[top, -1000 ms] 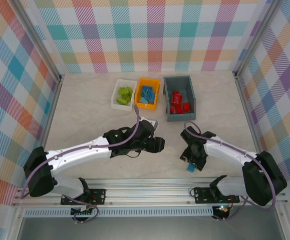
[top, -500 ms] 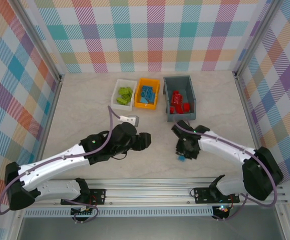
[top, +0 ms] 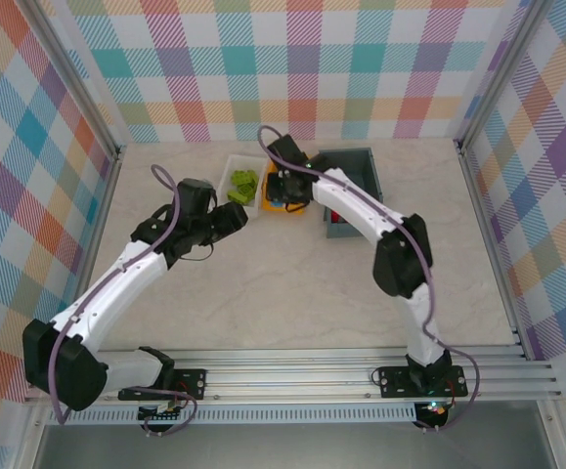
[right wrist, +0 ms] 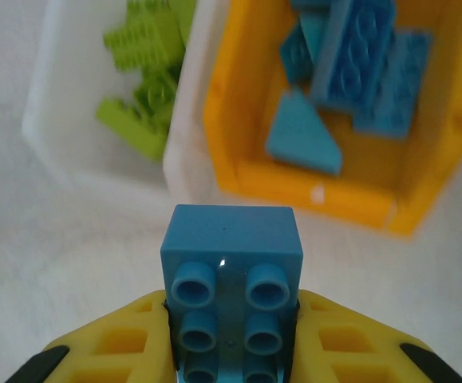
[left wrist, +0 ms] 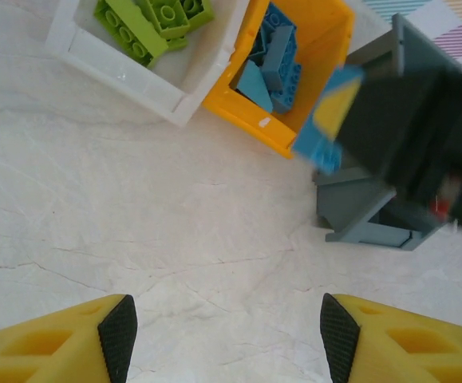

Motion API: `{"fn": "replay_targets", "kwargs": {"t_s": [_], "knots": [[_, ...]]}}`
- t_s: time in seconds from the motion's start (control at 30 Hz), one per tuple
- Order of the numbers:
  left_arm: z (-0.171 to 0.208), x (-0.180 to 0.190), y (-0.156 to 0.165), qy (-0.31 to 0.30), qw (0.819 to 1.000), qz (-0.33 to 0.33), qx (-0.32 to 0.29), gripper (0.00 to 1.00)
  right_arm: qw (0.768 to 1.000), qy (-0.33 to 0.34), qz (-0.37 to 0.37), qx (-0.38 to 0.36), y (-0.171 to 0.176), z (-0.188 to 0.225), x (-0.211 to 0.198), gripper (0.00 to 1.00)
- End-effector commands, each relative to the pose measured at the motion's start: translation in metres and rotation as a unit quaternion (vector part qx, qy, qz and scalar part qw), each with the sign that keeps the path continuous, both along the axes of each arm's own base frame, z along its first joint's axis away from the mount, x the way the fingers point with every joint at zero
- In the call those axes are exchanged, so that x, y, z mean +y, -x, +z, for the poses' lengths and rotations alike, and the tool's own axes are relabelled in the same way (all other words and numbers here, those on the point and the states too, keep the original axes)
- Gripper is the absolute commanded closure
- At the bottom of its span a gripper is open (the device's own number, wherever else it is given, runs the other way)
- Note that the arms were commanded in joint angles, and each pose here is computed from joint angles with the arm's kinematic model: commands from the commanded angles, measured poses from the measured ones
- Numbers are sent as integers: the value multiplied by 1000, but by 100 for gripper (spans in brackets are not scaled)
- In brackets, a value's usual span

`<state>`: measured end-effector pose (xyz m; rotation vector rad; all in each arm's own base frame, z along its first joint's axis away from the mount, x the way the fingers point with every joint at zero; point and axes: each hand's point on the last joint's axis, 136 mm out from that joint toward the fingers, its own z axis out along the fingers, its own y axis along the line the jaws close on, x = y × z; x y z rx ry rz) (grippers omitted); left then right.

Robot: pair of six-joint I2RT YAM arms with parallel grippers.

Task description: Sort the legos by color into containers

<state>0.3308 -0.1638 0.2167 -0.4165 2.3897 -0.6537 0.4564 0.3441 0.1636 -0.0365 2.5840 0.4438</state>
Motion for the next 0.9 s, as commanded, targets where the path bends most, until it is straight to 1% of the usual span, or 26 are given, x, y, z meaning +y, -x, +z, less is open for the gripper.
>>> {"fn": "replay_targets", "kwargs": {"t_s": [0.0,0.07,0.2,0.27,0.33,0.4,0.47,0.57,0.7,0.8,0.87], "knots": [[33,-11,-14,31,998,-28,-44,36,999,21,22,6,-29,-6,-4,74],[36,-13,-17,34,998,-31,-51,36,999,23,21,7,-46,-17,-5,73],[41,-16,-20,38,996,-39,-65,36,1000,-9,16,0,-73,-28,-8,69],[43,-17,-21,40,996,-41,-69,36,999,-36,39,-10,-83,-31,1,62],[45,-19,-22,43,996,-44,-71,36,995,-60,74,-32,-88,-24,15,57],[43,-19,-22,44,996,-45,-68,36,992,-73,94,-48,-91,-17,22,52],[42,-19,-20,45,996,-44,-66,36,993,-67,85,-51,-94,-15,18,45],[43,-18,-17,50,996,-43,-66,36,994,-62,73,-44,-92,-12,12,39],[50,-15,-9,56,995,-41,-71,36,994,-61,75,-56,-83,12,10,40],[53,-9,-2,44,996,-39,-72,36,991,-62,81,-86,-75,45,10,41],[53,-2,3,33,997,-33,-67,33,989,-60,80,-107,-67,67,4,41]]}}
